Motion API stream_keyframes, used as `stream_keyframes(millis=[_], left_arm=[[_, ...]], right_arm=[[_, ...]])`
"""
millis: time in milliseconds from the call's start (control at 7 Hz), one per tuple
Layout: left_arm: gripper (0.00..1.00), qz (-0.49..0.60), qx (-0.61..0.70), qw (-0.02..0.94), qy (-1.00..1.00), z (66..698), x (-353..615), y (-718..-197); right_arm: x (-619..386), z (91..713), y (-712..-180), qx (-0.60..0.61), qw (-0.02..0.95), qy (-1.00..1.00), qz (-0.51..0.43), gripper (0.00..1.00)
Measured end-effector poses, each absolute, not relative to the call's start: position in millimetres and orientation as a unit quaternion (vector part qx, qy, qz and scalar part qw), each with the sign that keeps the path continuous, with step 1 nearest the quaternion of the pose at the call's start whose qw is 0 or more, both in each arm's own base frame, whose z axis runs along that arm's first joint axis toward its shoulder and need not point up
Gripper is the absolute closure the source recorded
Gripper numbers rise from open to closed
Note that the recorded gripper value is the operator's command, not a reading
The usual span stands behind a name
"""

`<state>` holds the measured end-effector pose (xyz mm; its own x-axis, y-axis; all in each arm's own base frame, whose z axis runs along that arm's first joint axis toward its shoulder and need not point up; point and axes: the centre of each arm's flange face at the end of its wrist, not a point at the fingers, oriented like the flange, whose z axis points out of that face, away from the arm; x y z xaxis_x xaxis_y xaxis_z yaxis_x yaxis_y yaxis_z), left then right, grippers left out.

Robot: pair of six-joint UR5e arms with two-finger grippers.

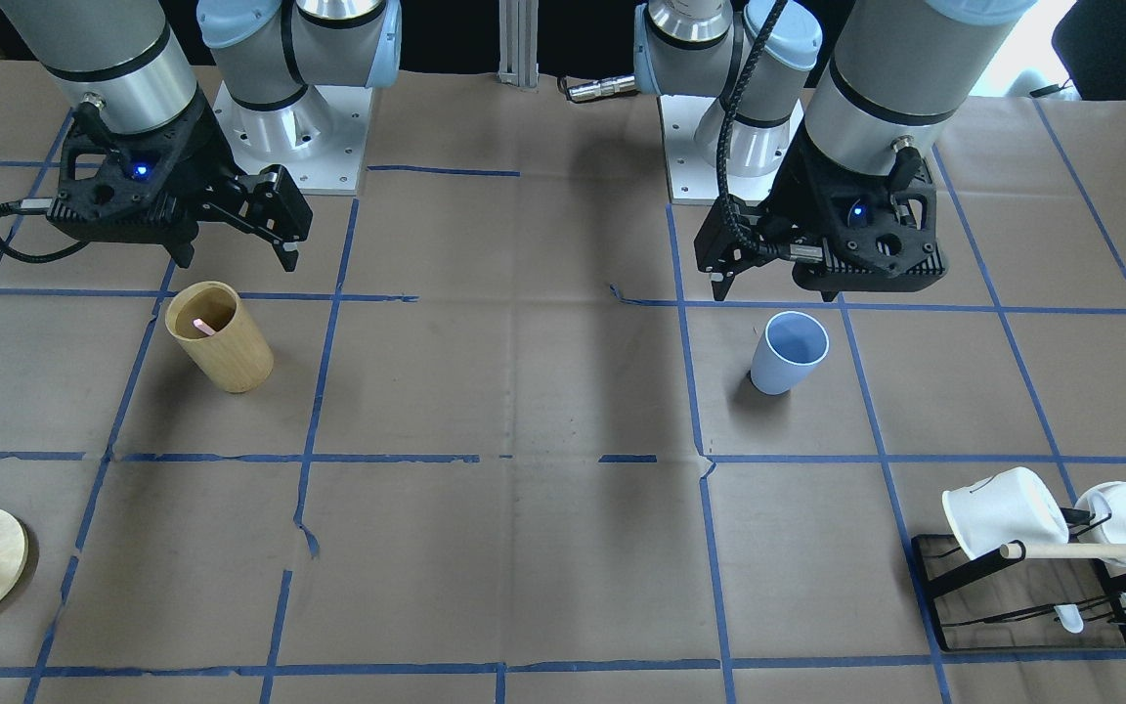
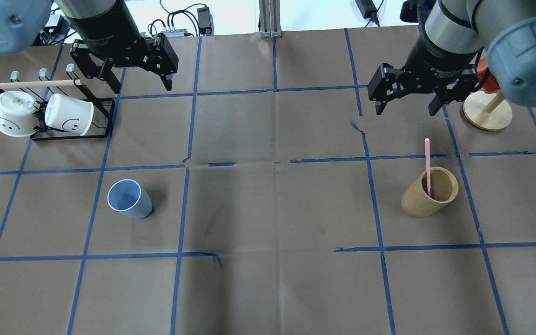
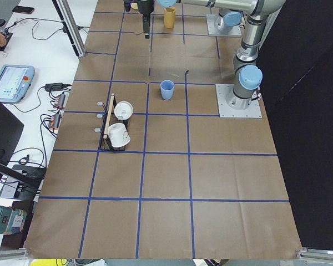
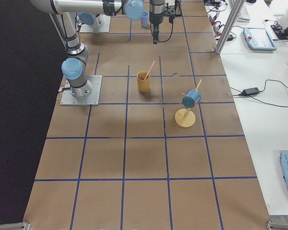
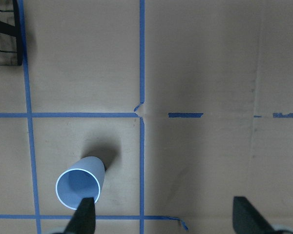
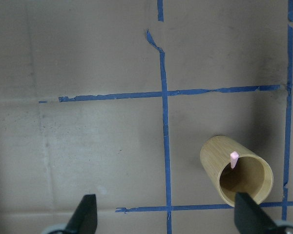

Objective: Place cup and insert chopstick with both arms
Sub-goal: 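Lower left gripper toward the light blue cup while right descends toward bamboo cup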

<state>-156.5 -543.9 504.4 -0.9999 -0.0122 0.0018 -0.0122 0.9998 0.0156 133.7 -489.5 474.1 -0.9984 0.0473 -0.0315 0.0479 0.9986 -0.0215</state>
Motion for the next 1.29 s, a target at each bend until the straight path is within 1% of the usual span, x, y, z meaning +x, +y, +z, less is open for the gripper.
stream_keyframes(millis=[571,1000,1286], left_arm=[[0.0,-0.007,0.006,0.001,-1.0,504.8,-156.6,-543.7],[0.0,-0.007,0.006,0.001,-1.0,505.4,-156.0,-543.5],[0.0,-0.006,0.009,0.0,-1.0,506.4,-151.1,-544.6]], right_arm=[[133.7,474.4,-486.4,0.023,0.013,1.0,-0.005,0.0],[124.8,475.5,-484.6,0.019,-0.029,0.999,-0.004,0.0],[123.6,469.3,-488.7,0.012,-0.034,0.999,0.003,0.0]])
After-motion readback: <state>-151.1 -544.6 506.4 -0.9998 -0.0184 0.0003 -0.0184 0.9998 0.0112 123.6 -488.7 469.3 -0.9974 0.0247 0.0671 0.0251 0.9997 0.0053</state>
